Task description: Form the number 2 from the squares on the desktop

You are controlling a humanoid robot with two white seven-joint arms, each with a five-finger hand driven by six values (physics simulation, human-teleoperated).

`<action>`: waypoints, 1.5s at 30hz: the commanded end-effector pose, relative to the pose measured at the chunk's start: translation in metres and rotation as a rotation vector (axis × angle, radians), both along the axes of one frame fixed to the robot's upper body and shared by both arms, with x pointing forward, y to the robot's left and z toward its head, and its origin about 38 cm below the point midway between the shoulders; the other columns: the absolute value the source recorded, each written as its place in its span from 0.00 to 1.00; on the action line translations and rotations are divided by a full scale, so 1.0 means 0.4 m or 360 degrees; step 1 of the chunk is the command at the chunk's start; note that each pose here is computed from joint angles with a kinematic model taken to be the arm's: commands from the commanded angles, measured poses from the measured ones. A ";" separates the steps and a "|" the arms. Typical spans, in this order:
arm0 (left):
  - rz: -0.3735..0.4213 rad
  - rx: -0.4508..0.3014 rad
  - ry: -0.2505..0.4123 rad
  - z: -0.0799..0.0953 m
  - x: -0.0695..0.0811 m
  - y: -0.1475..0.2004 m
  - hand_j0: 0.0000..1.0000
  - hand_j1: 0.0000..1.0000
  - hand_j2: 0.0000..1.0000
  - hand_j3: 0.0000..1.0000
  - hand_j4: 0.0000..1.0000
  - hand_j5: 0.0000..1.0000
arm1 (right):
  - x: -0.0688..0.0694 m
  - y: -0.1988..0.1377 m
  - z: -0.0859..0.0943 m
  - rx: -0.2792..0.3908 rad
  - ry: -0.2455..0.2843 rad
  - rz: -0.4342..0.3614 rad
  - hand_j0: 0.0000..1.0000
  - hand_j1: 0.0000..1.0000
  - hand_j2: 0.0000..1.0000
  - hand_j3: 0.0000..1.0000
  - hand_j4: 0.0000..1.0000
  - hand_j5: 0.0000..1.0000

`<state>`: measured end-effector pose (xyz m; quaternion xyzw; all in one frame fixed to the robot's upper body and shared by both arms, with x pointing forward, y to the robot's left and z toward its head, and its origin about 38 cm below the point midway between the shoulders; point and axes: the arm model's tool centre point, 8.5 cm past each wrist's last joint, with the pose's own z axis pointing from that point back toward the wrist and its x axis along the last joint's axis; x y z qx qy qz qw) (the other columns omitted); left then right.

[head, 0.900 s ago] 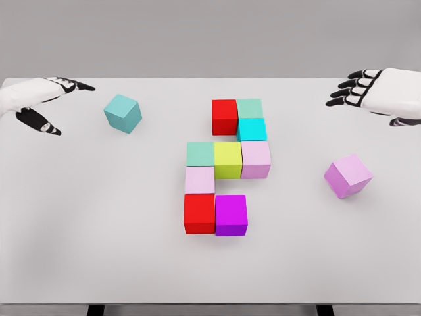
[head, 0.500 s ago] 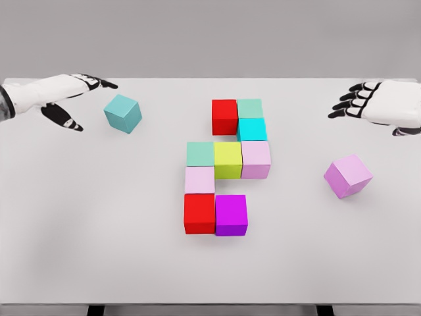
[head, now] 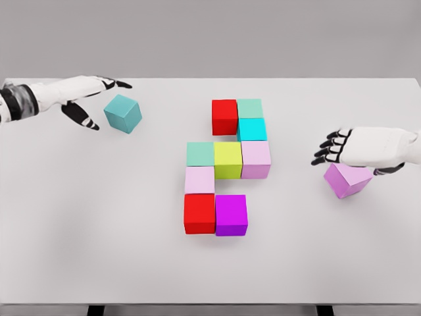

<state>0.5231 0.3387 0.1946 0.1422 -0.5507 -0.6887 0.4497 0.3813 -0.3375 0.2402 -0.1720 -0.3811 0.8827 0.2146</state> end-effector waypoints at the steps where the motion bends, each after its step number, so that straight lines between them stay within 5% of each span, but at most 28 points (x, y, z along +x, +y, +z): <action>1: 0.0011 -0.0025 0.0021 -0.014 0.007 -0.012 1.00 1.00 1.00 1.00 1.00 1.00 | -0.002 -0.002 -0.010 -0.0002 0.0020 -0.0006 1.00 1.00 1.00 1.00 1.00 1.00; 23: -0.0070 0.0156 -0.0056 -0.030 0.035 -0.104 1.00 1.00 1.00 1.00 1.00 1.00 | 0.012 -0.078 -0.058 -0.0066 0.0101 -0.0152 1.00 1.00 1.00 1.00 1.00 1.00; 31: -0.0092 0.0237 -0.0193 -0.045 0.044 -0.142 1.00 1.00 1.00 1.00 1.00 1.00 | 0.019 -0.076 -0.036 -0.0026 0.0079 -0.0159 1.00 1.00 1.00 1.00 1.00 1.00; 45: 0.0047 0.0308 -0.0130 -0.090 0.055 -0.111 1.00 1.00 1.00 1.00 1.00 1.00 | 0.033 -0.056 -0.065 0.0008 0.0106 -0.0154 1.00 1.00 1.00 1.00 1.00 1.00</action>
